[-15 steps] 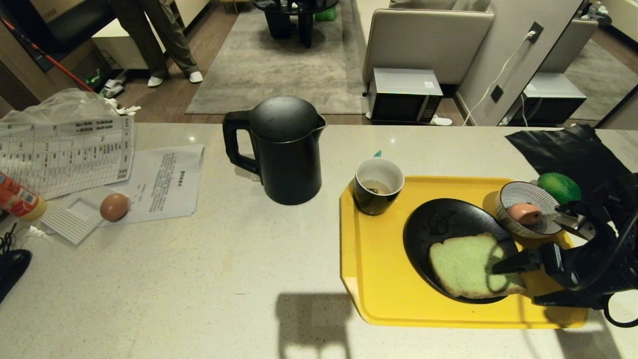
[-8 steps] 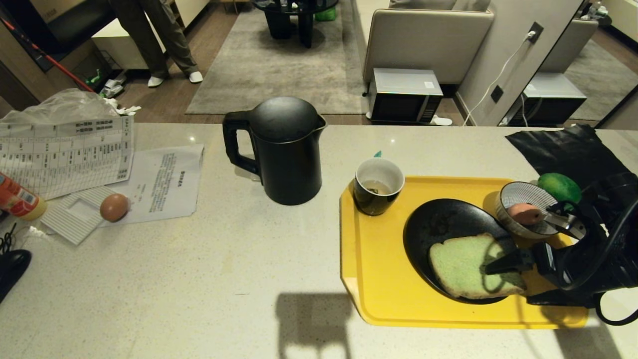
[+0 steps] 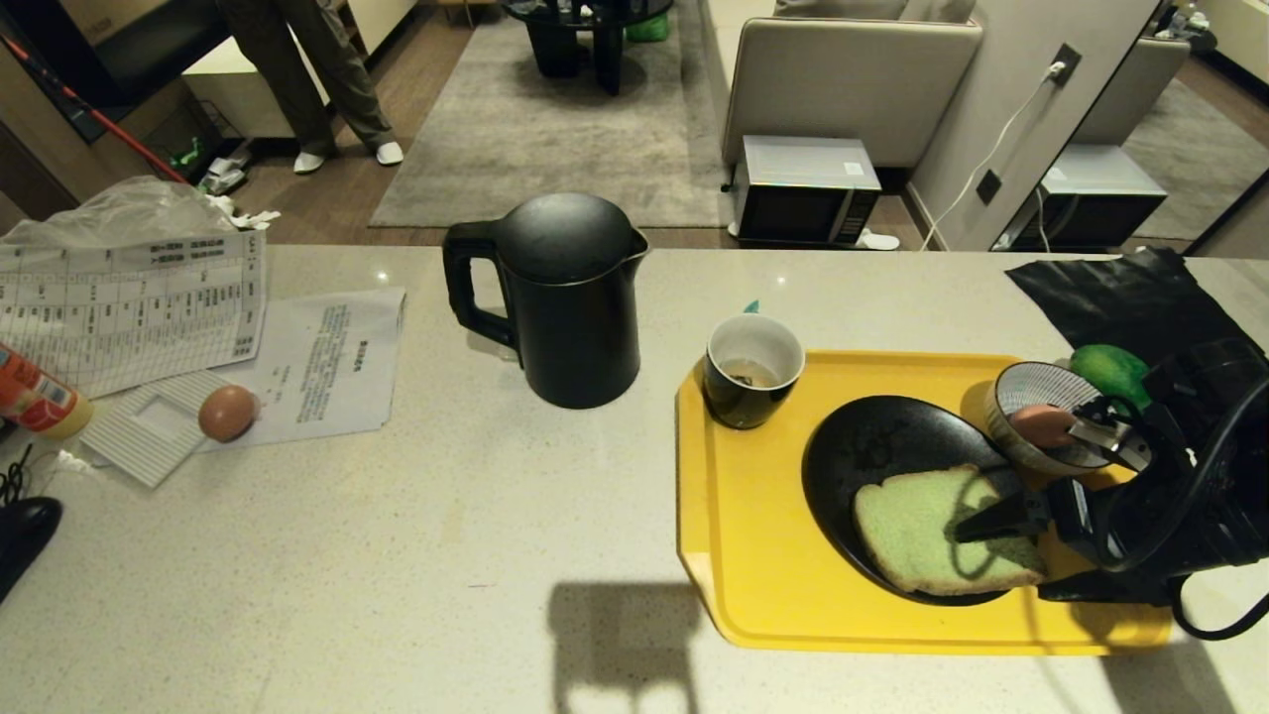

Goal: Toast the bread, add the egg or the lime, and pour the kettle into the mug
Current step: Pick up the bread slice

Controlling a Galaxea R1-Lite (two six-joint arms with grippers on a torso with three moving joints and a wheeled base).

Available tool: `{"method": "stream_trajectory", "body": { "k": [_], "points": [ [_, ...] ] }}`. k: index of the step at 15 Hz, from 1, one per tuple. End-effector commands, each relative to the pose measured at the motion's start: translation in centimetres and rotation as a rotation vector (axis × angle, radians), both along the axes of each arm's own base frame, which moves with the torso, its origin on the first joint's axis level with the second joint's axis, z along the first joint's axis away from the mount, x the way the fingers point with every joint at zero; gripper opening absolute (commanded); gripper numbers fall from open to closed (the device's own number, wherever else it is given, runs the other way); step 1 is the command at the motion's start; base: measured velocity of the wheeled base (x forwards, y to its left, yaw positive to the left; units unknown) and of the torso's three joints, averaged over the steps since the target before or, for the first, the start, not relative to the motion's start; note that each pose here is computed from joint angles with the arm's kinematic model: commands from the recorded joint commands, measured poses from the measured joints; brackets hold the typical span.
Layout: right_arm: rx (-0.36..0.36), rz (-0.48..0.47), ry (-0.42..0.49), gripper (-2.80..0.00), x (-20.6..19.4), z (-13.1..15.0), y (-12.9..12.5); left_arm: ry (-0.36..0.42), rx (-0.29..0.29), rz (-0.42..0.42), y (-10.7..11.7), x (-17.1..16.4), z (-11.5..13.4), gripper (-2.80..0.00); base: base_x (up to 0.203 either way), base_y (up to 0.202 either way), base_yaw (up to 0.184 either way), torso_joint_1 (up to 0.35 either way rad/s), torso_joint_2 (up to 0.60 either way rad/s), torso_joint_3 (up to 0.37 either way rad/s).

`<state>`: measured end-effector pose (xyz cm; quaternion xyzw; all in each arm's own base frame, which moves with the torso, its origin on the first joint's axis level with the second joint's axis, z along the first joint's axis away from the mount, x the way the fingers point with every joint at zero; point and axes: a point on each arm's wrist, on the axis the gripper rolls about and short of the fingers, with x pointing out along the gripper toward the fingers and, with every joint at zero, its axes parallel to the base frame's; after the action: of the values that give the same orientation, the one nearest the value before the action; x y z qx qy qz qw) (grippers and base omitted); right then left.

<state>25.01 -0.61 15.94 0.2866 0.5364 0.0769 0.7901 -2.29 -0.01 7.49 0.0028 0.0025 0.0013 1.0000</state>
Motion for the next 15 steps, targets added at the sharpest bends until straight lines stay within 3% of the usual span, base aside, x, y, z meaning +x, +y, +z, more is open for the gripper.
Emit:
{"method": "stream_trajectory", "body": {
  "k": [1,6,7,15],
  "points": [
    [0.004,0.001,0.003,0.00,0.02,-0.01,0.03,0.000,0.001,-0.001,0.00,0.00,-0.01,-2.80,0.000,0.000,0.000,0.000,0.00,0.000],
    [0.003,0.004,0.002,0.00,0.02,-0.01,0.07,0.001,0.001,0.000,0.00,0.00,-0.02,-2.80,0.000,0.000,0.000,0.000,0.00,0.000],
    [0.003,0.008,0.002,-2.80,0.02,-0.01,0.18,0.001,0.001,-0.001,0.00,0.01,-0.04,-2.80,0.000,0.000,0.000,0.000,0.00,0.000],
    [0.003,0.010,0.008,-2.80,-0.06,-0.14,0.22,0.001,0.001,-0.001,0.00,0.01,-0.05,-2.80,0.000,0.000,0.000,0.000,0.00,0.000]
  ]
}}
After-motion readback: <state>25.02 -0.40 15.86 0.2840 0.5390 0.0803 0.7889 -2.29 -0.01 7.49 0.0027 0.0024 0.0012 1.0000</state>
